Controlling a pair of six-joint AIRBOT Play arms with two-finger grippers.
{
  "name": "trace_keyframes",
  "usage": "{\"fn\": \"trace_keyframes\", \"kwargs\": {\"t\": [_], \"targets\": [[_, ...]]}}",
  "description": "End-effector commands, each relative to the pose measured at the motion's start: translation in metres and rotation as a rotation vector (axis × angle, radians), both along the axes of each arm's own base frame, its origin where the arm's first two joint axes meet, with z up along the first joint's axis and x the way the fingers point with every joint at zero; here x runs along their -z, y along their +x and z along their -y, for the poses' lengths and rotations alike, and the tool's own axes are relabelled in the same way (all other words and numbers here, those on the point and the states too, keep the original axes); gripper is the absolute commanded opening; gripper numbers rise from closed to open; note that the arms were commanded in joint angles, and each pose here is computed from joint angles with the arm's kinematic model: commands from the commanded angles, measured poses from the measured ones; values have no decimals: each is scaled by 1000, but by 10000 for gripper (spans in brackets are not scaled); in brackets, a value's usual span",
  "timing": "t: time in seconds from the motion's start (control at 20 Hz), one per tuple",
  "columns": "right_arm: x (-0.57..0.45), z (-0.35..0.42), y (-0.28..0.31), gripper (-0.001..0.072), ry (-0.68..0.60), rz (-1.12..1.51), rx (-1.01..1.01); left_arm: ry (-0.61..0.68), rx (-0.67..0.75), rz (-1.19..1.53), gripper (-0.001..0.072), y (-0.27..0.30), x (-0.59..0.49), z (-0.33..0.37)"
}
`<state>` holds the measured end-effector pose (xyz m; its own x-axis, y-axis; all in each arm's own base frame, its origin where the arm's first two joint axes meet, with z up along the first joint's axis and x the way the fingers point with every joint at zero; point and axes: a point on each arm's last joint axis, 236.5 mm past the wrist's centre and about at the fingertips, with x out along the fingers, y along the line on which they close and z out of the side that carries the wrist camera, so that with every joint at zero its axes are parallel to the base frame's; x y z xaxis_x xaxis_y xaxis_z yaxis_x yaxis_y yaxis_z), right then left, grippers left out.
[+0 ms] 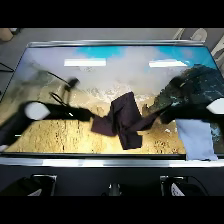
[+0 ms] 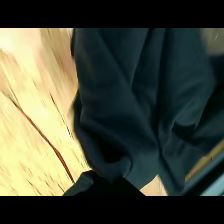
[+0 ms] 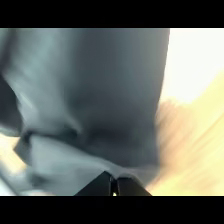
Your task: Fold the shirts.
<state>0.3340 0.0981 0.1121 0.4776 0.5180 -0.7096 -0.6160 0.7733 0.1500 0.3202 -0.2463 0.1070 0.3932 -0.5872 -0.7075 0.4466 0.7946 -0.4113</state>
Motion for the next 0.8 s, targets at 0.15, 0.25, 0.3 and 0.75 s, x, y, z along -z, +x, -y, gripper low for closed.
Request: {"fn": "trace_keyframes", "kwargs": {"t": [0.15, 0.25, 0.3, 0.75], "targets": [[-449, 85, -111, 17, -232, 1383, 482, -53, -681, 871, 25, -37, -361, -227], [-465, 85, -141, 17, -167, 1407, 516, -47, -801, 976, 25, -73, -397, -257], [-456, 83, -140, 17, -169, 1365, 504, -37, -843, 996, 25, -83, -403, -266], [-330, 101, -54, 18, -369, 855, 422, -30, -868, 889, 26, -39, -377, -279]]}}
